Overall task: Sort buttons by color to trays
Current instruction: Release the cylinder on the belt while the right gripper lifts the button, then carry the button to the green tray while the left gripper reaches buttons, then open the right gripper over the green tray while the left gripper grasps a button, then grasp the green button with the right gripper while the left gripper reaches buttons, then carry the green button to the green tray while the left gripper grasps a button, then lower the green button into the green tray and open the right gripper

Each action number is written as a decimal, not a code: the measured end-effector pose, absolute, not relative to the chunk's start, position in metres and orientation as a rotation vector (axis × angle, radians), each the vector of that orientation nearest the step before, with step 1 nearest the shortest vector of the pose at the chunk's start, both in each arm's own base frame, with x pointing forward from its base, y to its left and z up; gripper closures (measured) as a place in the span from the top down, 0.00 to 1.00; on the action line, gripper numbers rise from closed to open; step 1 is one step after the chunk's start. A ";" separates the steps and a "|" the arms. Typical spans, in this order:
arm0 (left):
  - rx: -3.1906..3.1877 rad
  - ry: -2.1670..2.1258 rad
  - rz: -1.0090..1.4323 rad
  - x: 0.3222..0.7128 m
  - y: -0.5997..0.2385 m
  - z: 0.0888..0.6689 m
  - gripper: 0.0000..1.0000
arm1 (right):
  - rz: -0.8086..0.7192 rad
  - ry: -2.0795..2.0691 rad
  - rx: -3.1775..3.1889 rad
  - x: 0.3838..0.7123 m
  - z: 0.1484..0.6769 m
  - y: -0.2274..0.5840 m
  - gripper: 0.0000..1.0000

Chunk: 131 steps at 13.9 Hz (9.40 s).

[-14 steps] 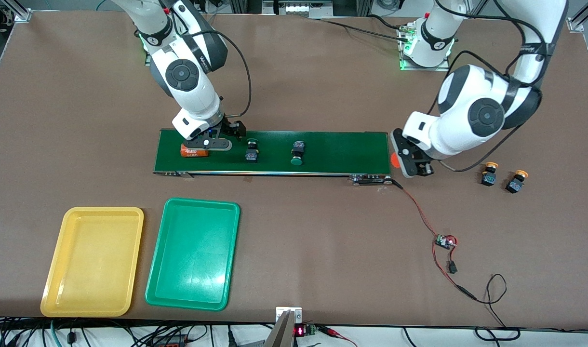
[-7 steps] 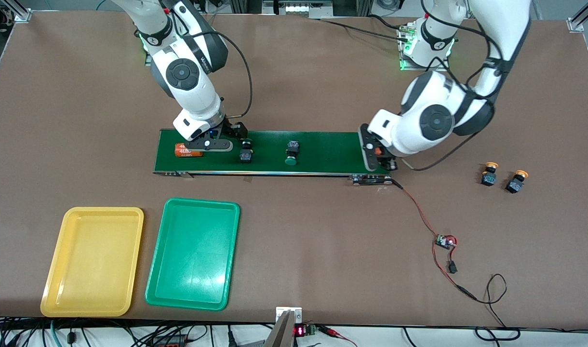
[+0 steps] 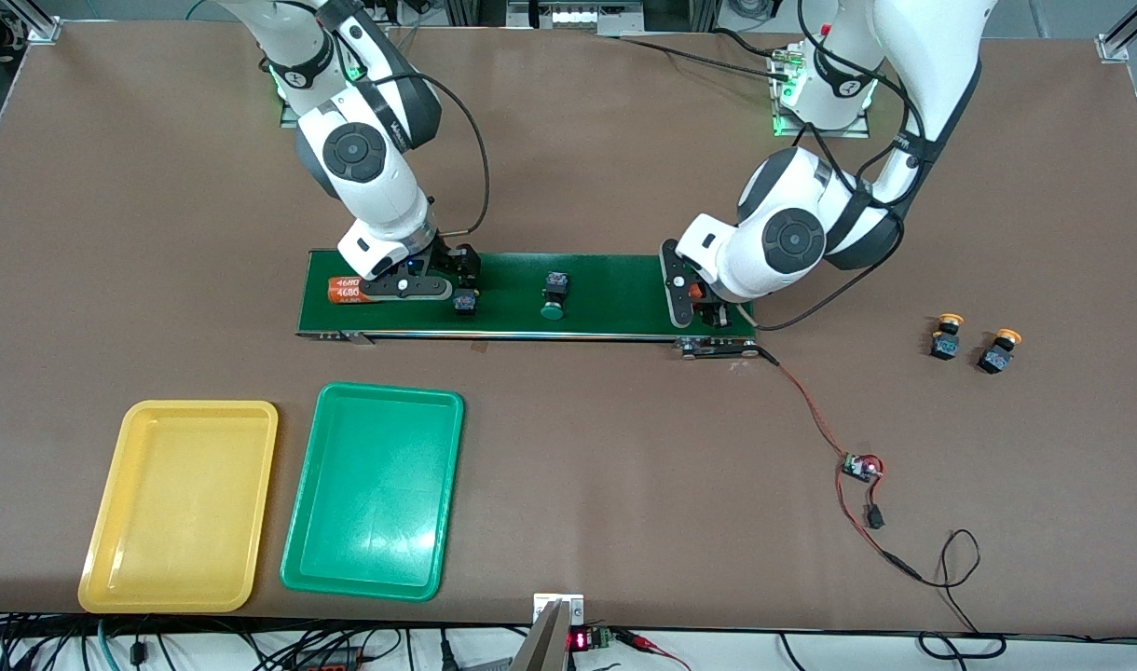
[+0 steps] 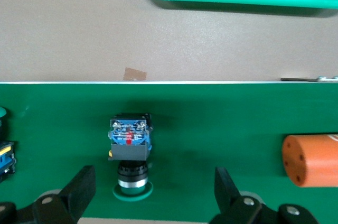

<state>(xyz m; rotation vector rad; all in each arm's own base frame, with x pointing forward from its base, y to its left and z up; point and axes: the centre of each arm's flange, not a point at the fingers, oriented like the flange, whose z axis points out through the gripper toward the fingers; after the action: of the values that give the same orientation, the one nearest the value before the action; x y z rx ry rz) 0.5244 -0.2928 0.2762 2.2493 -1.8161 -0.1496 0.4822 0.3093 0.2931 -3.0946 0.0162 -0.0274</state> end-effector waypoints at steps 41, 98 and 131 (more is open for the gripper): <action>3.190 -0.472 -0.231 0.575 0.125 0.201 1.00 | -0.247 0.034 -3.160 0.704 0.301 0.184 0.41; 3.018 0.064 -0.331 0.576 -0.173 0.321 1.00 | 0.058 0.066 -3.145 0.506 0.251 0.251 0.87; 3.052 -1.044 -0.280 0.576 0.211 0.184 1.00 | -0.428 -0.020 -3.002 0.704 0.210 0.229 0.48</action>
<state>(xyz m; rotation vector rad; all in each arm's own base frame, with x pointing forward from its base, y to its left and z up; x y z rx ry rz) 0.5764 0.2114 0.1840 3.0520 -1.0444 -0.2795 0.7043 0.2293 0.2099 -3.0023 -0.0196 -0.4279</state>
